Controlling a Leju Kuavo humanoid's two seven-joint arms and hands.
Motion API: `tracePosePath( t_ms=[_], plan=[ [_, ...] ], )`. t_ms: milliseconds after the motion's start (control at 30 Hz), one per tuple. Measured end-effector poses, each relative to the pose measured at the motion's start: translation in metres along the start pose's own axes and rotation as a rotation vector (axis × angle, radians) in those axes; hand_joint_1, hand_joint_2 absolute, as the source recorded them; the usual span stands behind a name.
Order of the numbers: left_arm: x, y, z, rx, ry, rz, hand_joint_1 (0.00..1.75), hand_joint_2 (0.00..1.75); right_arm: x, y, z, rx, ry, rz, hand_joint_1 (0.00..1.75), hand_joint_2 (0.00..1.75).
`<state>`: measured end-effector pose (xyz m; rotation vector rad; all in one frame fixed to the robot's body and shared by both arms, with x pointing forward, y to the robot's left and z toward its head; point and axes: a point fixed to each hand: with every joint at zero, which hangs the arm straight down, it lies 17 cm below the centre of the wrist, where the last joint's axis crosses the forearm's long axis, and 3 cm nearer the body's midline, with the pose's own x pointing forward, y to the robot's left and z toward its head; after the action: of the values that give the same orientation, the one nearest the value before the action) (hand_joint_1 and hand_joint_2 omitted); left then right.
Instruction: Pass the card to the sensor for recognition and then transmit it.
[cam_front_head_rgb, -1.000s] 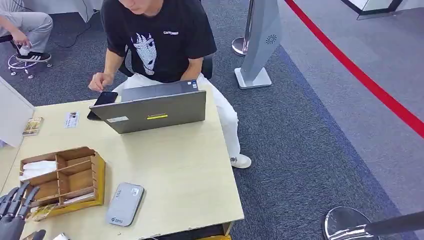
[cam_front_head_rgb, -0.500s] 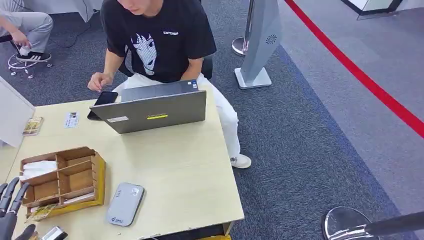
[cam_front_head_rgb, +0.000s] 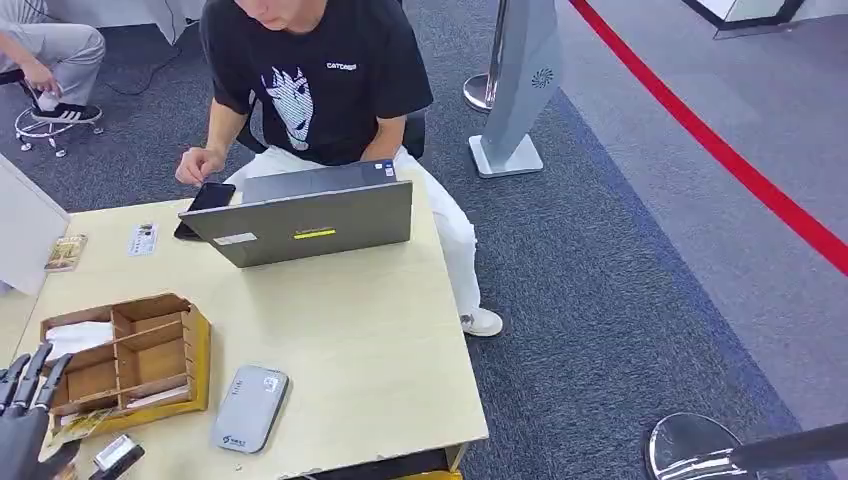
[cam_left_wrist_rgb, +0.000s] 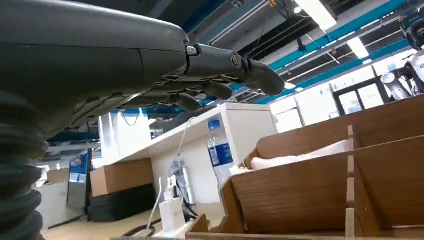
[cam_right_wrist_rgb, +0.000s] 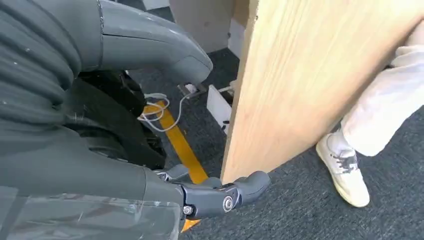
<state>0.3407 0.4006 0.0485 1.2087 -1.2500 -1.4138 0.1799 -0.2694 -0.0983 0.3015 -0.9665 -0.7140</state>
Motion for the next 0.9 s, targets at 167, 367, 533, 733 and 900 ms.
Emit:
tracePosePath(
  t_ms=[167, 367, 533, 733, 900],
  plan=[
    [0.004, -0.004, 0.001, -0.009, -0.008, 0.014, 1.75, 1.75, -0.001, 0.0, 0.0, -0.001, 0.002, -0.002, 0.0, 1.75],
    [0.005, -0.008, 0.002, -0.016, -0.009, 0.036, 1.75, 1.75, -0.002, 0.0, 0.0, -0.002, 0.004, -0.002, 0.0, 1.75],
    [0.005, -0.01, 0.003, -0.014, -0.01, 0.046, 1.75, 1.75, -0.002, 0.0, 0.0, -0.002, 0.004, -0.001, 0.0, 1.75],
    [0.008, -0.006, 0.002, 0.009, -0.028, 0.057, 1.75, 1.75, -0.003, 0.0, 0.0, -0.001, 0.003, -0.001, 0.0, 1.75],
    [0.026, 0.045, -0.009, 0.168, -0.071, 0.114, 1.75, 1.75, -0.006, 0.0, 0.001, -0.012, 0.013, 0.006, 0.0, 1.75]
  ],
)
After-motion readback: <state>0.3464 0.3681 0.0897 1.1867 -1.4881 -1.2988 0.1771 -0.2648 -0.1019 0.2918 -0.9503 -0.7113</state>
